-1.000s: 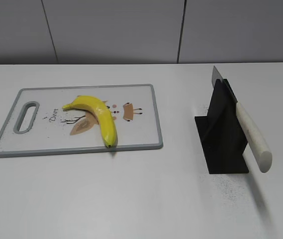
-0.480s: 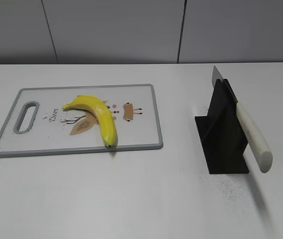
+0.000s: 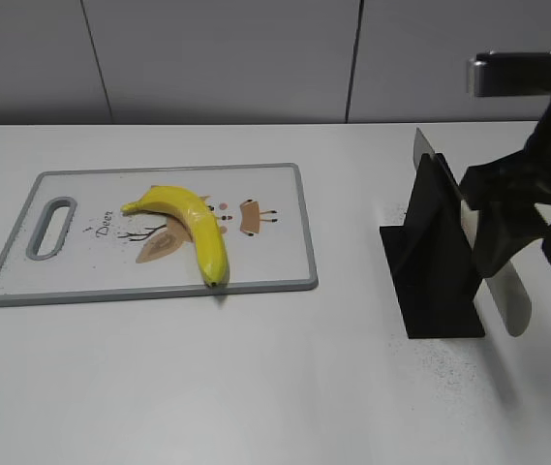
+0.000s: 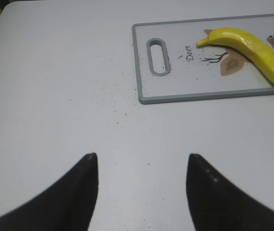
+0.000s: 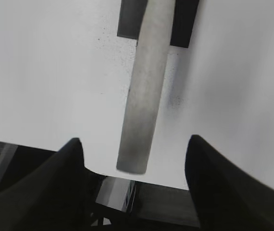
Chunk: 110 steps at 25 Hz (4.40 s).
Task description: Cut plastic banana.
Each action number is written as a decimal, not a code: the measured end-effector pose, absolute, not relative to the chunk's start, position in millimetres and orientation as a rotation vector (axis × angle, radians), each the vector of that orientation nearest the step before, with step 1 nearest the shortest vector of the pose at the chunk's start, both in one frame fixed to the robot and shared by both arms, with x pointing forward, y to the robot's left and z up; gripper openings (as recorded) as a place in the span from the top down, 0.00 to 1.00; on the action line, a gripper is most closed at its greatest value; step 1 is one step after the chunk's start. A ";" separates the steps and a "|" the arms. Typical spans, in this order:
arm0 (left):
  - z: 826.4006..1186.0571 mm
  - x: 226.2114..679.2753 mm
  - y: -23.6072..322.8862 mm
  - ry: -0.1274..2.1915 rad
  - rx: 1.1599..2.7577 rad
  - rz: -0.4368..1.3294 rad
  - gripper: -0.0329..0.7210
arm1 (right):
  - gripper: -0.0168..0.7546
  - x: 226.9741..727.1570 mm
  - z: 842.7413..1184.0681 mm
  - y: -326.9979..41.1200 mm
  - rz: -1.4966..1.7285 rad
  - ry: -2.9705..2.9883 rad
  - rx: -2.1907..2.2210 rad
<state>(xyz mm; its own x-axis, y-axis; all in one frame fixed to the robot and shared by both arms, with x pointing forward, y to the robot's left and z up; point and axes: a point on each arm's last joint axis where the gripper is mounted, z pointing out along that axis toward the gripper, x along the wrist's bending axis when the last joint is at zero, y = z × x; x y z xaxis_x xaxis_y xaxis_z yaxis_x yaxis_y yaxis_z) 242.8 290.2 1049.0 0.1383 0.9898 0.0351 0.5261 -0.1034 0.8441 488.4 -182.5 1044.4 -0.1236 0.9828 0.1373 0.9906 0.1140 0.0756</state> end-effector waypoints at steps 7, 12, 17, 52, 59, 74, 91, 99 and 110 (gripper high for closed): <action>1049.0 242.8 290.2 1.470 1.723 0.848 0.21 | 0.38 511.2 999.3 -173.6 -0.071 -2.242 -2.085; 1049.0 242.8 290.2 1.470 1.723 0.848 0.21 | 0.69 513.3 992.3 -172.8 -0.036 -2.211 -2.105; 1049.0 242.8 290.3 1.471 1.724 0.849 0.21 | 0.73 511.9 992.8 -173.2 -0.005 -2.177 -2.126; 1105.6 331.8 288.4 1.292 1.947 0.865 0.21 | 0.73 578.2 1134.0 -152.8 -0.569 -3.085 -1.390; 1126.7 420.6 278.4 0.904 2.298 0.745 0.21 | 0.73 611.9 1092.5 -138.2 -0.348 -3.363 -0.578; 1122.1 552.0 203.7 0.268 2.558 0.580 0.21 | 0.73 636.1 1056.1 -106.6 -0.483 -3.322 -0.012; 1049.1 603.5 171.3 0.108 2.657 0.538 0.38 | 0.73 655.1 1039.6 -79.4 -0.742 -3.262 0.112; 1028.7 608.4 169.1 0.104 2.694 0.444 0.97 | 0.73 659.5 1031.7 -79.4 -0.731 -3.270 0.141; 929.2 630.1 160.4 0.215 2.755 0.143 0.97 | 0.73 677.3 931.9 -73.8 -0.572 -3.119 0.072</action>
